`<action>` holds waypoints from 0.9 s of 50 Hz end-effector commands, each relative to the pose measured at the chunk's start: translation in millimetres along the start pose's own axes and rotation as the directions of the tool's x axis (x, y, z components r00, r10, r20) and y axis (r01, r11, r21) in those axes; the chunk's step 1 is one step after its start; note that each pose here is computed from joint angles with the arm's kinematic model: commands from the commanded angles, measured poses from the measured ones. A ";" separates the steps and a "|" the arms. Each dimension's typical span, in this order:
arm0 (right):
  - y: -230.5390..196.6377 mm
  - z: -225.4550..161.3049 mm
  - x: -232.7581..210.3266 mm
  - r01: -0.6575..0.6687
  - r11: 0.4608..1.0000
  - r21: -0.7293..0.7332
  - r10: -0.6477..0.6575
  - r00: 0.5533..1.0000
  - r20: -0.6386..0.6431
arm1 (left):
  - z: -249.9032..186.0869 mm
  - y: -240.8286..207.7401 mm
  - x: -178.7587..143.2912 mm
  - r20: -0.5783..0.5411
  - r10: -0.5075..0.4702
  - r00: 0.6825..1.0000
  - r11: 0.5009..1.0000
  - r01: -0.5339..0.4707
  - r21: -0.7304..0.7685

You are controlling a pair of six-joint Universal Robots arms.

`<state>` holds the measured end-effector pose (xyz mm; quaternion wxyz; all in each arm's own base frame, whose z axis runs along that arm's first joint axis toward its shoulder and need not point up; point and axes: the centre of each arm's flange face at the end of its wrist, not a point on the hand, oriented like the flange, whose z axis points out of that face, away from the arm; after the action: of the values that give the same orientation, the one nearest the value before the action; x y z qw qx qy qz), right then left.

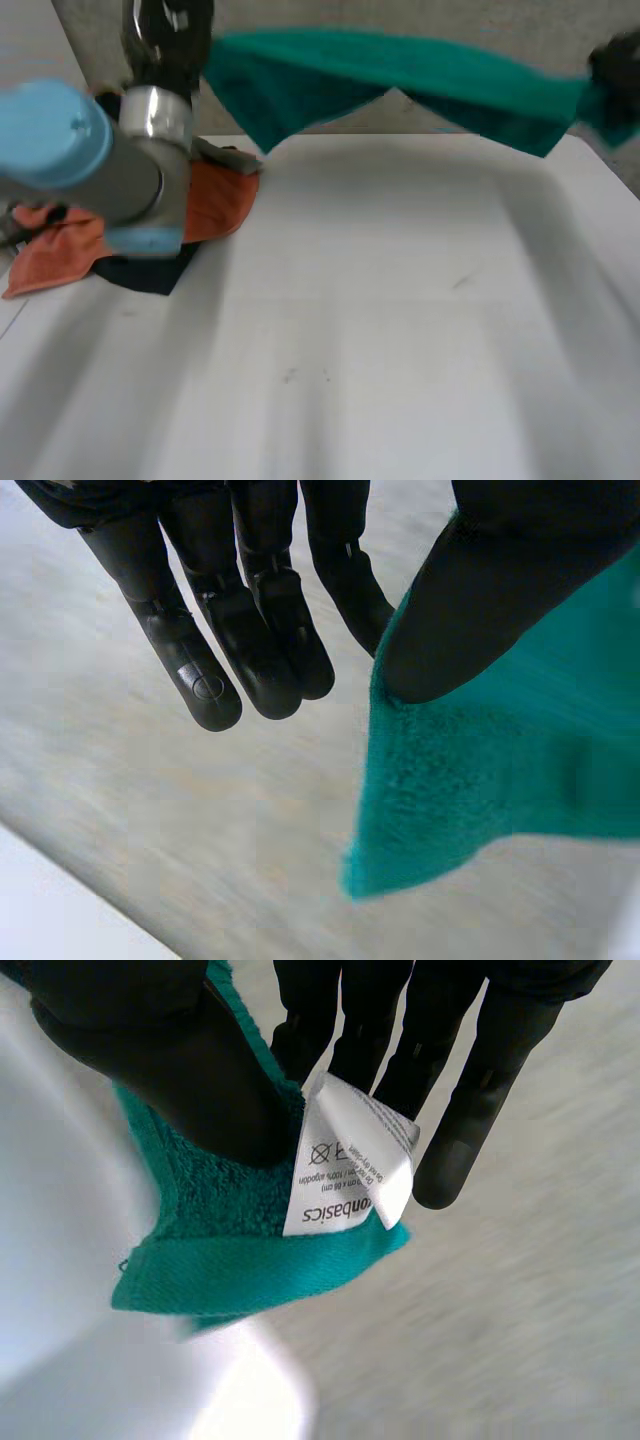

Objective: Fold the laundry.

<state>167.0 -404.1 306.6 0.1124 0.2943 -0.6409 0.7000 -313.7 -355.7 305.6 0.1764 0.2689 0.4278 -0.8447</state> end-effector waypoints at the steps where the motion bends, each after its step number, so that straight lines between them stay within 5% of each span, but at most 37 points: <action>1: 66.3 -27.3 -50.8 0.046 0.932 -0.360 0.063 0.956 0.285 | -86.7 46.3 42.7 -0.240 -0.025 0.970 0.975 -0.029 -0.219; 9: 122.0 -38.2 -84.2 0.152 0.816 -0.558 0.116 0.902 0.415 | -134.0 56.9 66.9 -0.359 -0.072 0.931 0.954 -0.042 -0.298; 17: 125.2 -28.2 -72.0 -0.104 0.866 -0.489 0.249 0.938 0.242 | -131.4 54.9 65.0 -0.350 -0.071 0.934 0.956 -0.037 -0.292; 23: 102.0 -52.8 -47.9 -0.175 0.900 -0.398 0.287 0.927 0.242 | -129.0 54.3 62.1 -0.342 -0.069 0.937 0.956 -0.035 -0.290; 37: 144.6 -103.7 -77.1 -0.033 0.874 -0.485 0.255 0.880 0.401 | -123.0 56.4 62.6 -0.329 -0.076 0.941 0.956 -0.025 -0.292; 45: 162.7 -118.0 -93.0 -0.025 0.894 -0.447 0.217 0.898 0.383 | -106.4 53.3 59.4 -0.312 -0.077 0.947 0.959 -0.016 -0.283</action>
<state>122.8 -303.6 134.6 -0.0254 0.3638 -0.8162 0.4482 -297.5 -294.6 175.7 0.1272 0.3721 0.5730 -0.7191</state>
